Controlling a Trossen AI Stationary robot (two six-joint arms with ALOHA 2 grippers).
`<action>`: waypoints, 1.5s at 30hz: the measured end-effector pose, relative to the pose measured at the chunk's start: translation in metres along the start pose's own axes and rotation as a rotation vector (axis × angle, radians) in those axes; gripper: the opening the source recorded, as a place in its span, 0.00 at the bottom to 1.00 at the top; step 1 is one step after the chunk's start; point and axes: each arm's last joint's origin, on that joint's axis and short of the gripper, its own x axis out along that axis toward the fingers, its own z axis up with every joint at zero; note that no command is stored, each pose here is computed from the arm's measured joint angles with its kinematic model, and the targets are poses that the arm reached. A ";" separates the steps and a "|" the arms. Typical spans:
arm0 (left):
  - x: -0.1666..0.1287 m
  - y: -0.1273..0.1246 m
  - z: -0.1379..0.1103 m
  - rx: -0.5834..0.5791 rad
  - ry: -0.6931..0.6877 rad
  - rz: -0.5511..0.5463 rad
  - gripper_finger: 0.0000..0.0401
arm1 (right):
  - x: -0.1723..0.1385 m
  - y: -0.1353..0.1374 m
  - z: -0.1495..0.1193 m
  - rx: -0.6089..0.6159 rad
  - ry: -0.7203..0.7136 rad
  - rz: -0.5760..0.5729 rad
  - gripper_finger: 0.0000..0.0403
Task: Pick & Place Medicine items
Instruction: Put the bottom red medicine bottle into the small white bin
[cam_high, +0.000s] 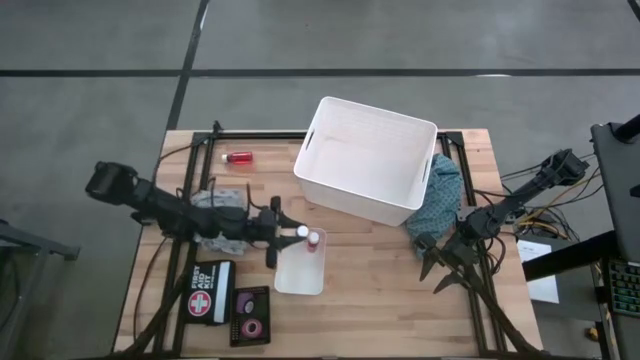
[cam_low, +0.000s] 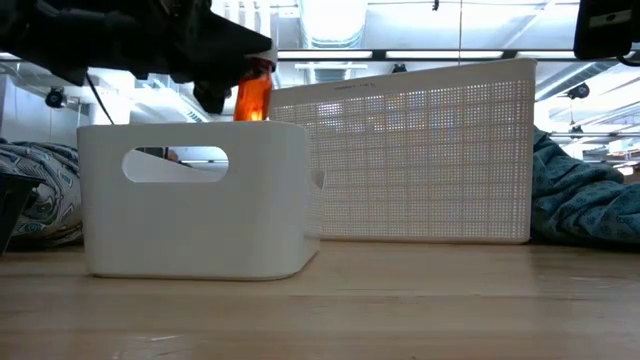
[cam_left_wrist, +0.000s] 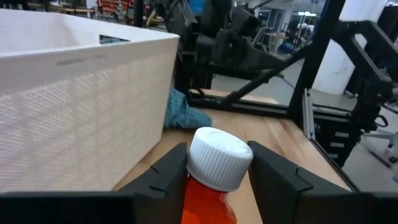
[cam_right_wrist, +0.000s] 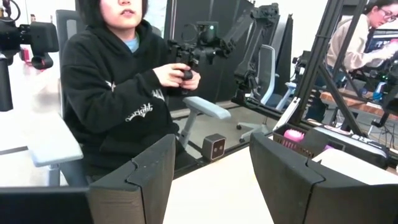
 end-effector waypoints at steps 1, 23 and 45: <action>0.002 -0.002 -0.002 0.002 0.006 0.005 0.37 | 0.000 0.000 0.000 0.000 0.001 0.000 0.51; 0.014 -0.021 -0.046 -0.107 0.036 0.174 0.37 | 0.000 0.000 0.000 0.001 0.004 0.000 0.51; -0.001 -0.028 -0.070 -0.182 -0.030 0.215 0.37 | 0.000 0.000 -0.001 0.004 0.013 0.001 0.51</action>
